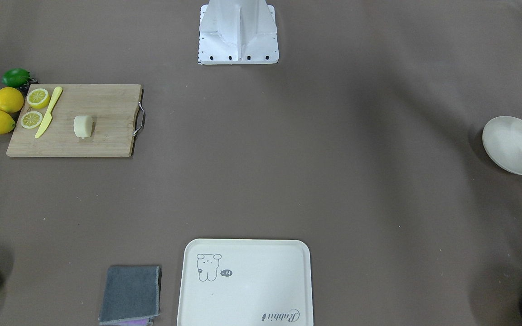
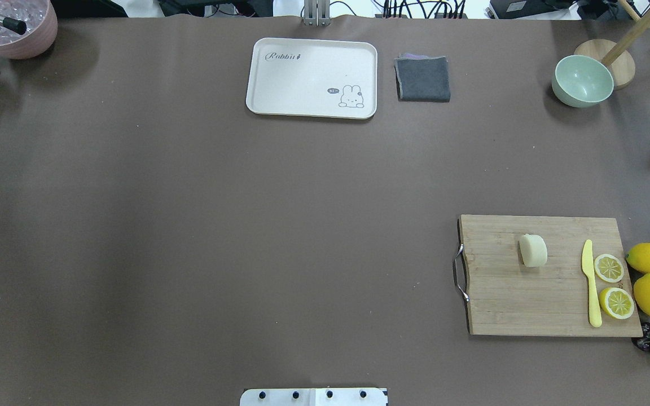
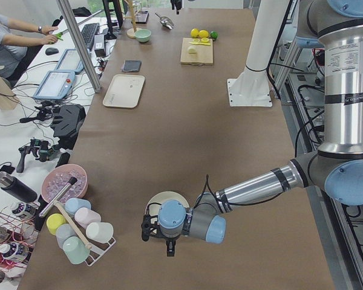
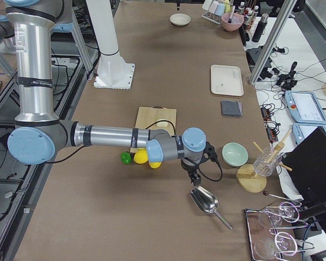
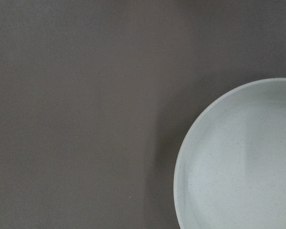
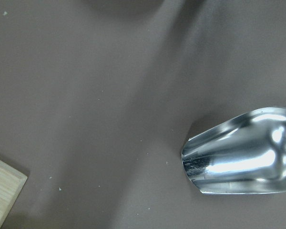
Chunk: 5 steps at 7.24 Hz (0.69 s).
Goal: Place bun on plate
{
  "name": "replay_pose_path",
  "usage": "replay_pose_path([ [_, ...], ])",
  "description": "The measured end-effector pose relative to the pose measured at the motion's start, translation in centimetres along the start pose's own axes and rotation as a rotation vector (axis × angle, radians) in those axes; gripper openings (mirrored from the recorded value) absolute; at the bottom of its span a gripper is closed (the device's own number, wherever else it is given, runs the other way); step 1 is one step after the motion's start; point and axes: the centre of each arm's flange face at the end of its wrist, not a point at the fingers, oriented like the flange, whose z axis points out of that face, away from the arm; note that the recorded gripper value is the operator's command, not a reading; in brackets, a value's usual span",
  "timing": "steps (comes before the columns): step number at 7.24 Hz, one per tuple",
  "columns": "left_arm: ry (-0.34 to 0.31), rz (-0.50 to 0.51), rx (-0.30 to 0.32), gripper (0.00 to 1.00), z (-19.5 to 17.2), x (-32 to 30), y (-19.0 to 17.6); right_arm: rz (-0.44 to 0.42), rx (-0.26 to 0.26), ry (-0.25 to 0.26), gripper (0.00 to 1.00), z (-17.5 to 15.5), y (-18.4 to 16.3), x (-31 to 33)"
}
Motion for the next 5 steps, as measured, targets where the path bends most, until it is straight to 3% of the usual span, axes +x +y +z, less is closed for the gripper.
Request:
replay_pose_path([
  [5, -0.002, 0.023, -0.045, 0.8, 2.5, 1.5, -1.8, -0.006, -0.016, -0.007, 1.0, 0.9, 0.0, -0.3],
])
